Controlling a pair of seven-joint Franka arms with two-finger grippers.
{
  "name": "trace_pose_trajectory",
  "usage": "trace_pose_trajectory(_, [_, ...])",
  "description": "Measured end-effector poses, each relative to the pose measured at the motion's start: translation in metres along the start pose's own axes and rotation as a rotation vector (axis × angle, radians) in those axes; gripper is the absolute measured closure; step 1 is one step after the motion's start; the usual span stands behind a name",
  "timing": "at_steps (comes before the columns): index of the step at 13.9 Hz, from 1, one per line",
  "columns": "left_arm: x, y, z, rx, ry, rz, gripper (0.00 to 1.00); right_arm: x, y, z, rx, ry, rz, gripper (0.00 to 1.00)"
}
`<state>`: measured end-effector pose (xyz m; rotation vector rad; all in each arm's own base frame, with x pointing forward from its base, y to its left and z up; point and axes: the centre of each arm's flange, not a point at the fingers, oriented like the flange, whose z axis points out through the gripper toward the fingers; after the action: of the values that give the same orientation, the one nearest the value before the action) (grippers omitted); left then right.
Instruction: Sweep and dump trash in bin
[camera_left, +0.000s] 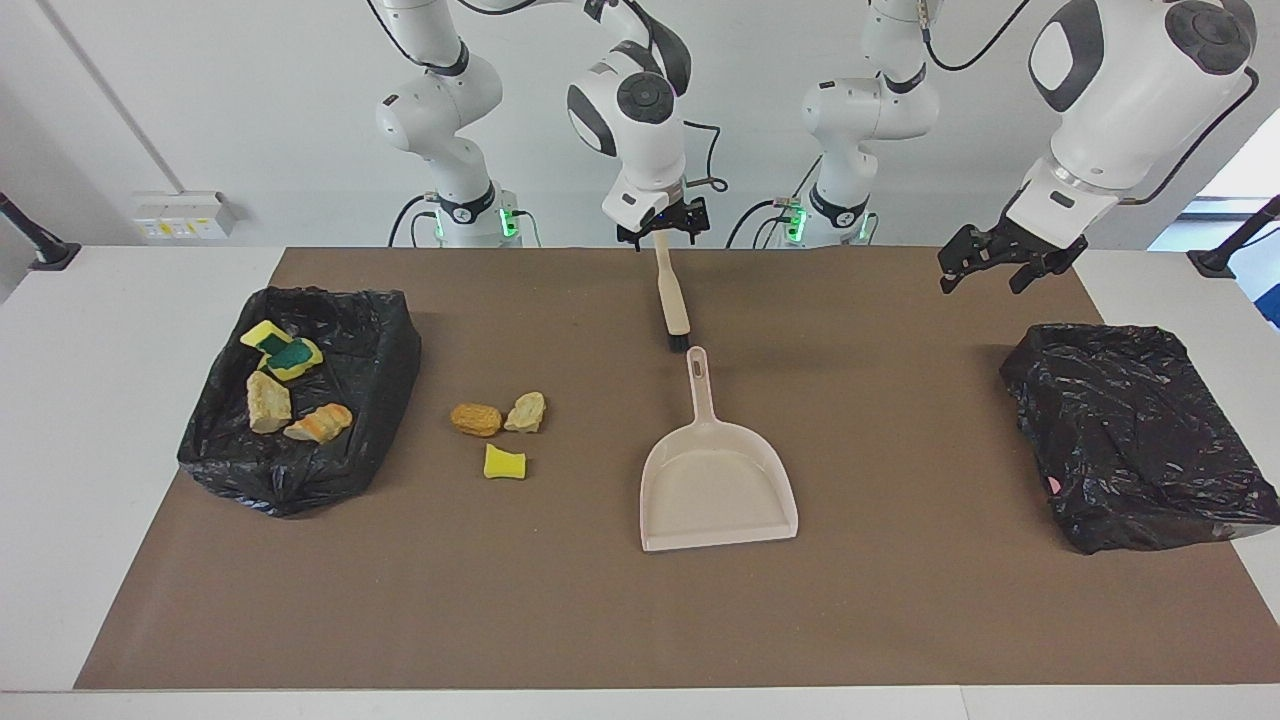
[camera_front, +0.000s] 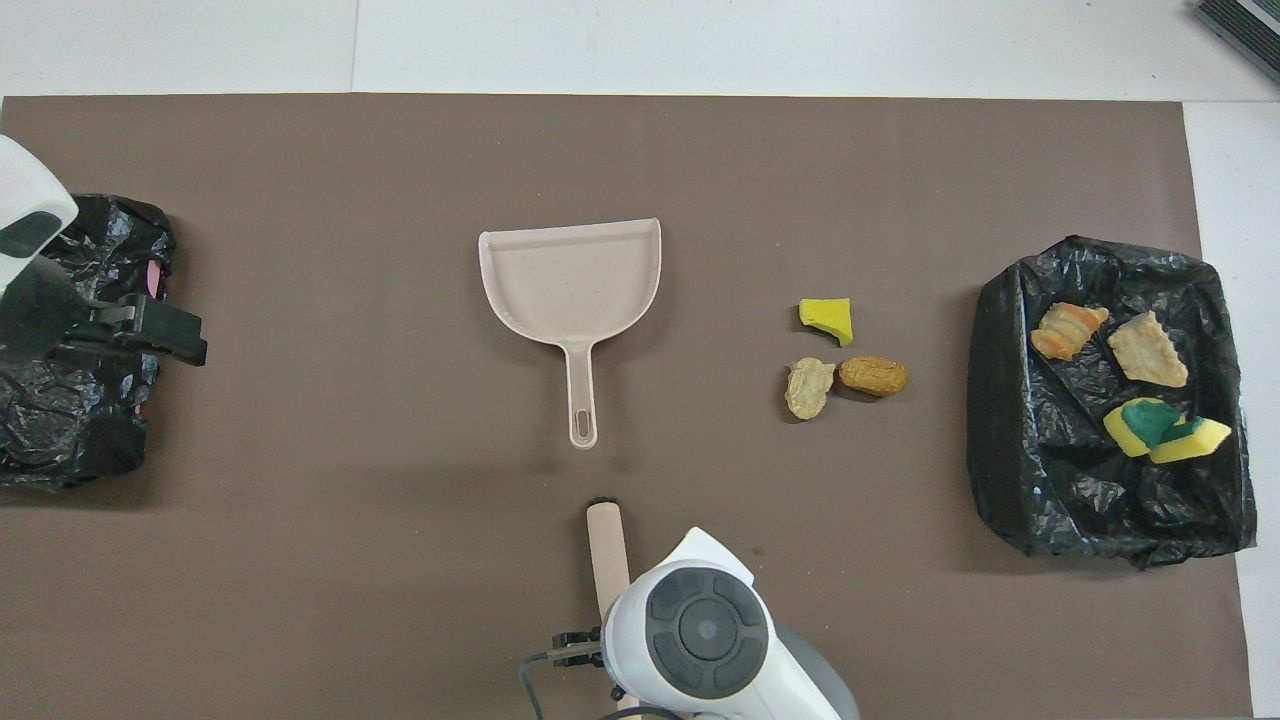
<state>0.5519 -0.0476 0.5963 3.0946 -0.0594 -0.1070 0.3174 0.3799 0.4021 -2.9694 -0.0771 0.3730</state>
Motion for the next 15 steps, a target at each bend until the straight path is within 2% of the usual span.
trace_pose_trajectory(4, [0.026, 0.024, -0.002, -0.01, 0.208, 0.032, 0.0, -0.031, 0.012, 0.03, 0.018, 0.006, -0.008, 0.0])
trace_pose_trajectory(5, [0.03, 0.034, 0.003, -0.013, 0.22, 0.042, 0.0, -0.034, 0.015, 0.039, 0.029, 0.008, -0.001, 0.0])
trace_pose_trajectory(9, [0.045, 0.088, 0.046, -0.026, 0.162, 0.037, 0.0, -0.06, 0.009, 0.075, 0.056, 0.024, -0.021, 0.0])
trace_pose_trajectory(12, [0.06, 0.156, 0.112, -0.019, 0.08, 0.068, 0.0, -0.065, 0.011, 0.085, 0.049, 0.021, -0.023, 0.02])
trace_pose_trajectory(14, [0.065, 0.198, 0.157, -0.011, 0.041, 0.085, 0.0, -0.065, 0.013, 0.086, 0.048, 0.019, -0.02, 0.21])
trace_pose_trajectory(15, [0.067, 0.211, 0.173, -0.009, 0.028, 0.083, 0.0, -0.065, 0.013, 0.086, 0.048, 0.018, -0.02, 0.34])
